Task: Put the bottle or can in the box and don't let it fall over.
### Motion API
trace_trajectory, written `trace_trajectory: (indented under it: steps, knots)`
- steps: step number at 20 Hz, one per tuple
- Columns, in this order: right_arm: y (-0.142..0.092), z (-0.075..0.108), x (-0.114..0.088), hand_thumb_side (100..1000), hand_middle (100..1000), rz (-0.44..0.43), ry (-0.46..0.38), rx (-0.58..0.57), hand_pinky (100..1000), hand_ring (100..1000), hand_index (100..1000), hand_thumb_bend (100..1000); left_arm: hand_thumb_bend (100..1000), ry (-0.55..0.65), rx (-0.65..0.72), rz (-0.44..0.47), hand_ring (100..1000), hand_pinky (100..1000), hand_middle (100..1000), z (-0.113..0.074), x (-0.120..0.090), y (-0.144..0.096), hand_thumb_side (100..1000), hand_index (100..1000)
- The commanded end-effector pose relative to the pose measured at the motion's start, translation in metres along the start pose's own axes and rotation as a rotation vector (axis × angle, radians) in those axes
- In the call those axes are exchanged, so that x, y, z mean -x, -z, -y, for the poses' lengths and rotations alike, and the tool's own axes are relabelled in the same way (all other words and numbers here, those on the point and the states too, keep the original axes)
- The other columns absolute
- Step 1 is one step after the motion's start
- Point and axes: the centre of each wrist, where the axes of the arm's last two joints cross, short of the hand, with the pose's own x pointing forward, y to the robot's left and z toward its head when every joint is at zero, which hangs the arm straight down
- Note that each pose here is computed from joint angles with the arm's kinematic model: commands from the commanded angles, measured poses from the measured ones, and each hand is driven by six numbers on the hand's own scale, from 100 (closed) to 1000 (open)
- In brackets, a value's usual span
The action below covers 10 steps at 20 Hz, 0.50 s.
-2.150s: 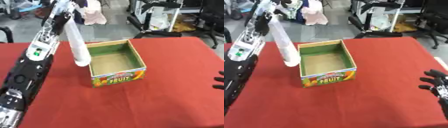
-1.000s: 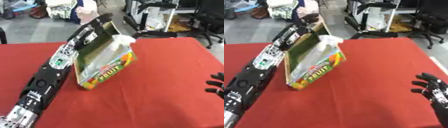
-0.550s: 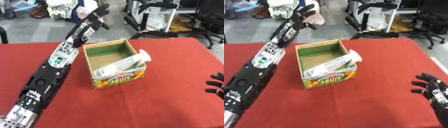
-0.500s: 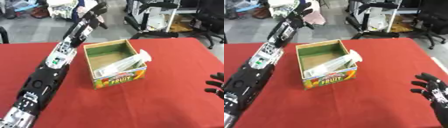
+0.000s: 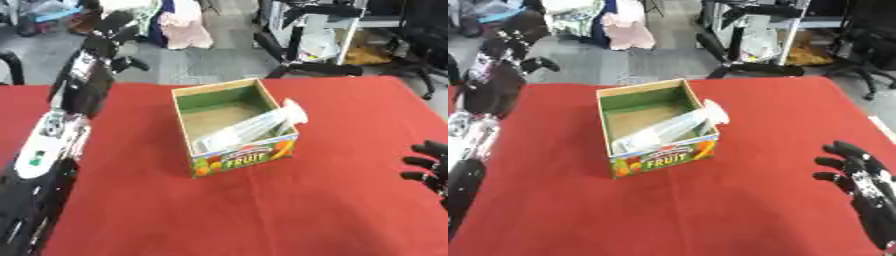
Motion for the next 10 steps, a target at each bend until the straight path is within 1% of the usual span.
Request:
trace_trajectory:
  steps: [1,3,5,10]
  knots:
    - [0.0,0.009,-0.01,519,794,0.014,-0.047,0.012,689,784,849,100,131,0.096,-0.055,0.0,1000,615,955,-0.015,-0.028,-0.011,826,1000]
    - [-0.002,0.01,-0.01,517,794,0.011,-0.051,0.015,689,784,849,100,128,0.122,-0.096,-0.028,1000,611,953,-0.016,-0.031,-0.03,836,1000]
    - [-0.005,0.012,-0.009,520,794,0.003,-0.057,0.021,689,784,849,100,131,0.139,-0.136,-0.073,1000,607,955,-0.014,-0.028,-0.049,853,1000]
    - [-0.008,0.013,-0.008,518,794,-0.01,-0.066,0.021,689,784,849,100,148,0.154,-0.219,-0.164,1000,599,958,-0.003,-0.02,-0.082,893,1000]
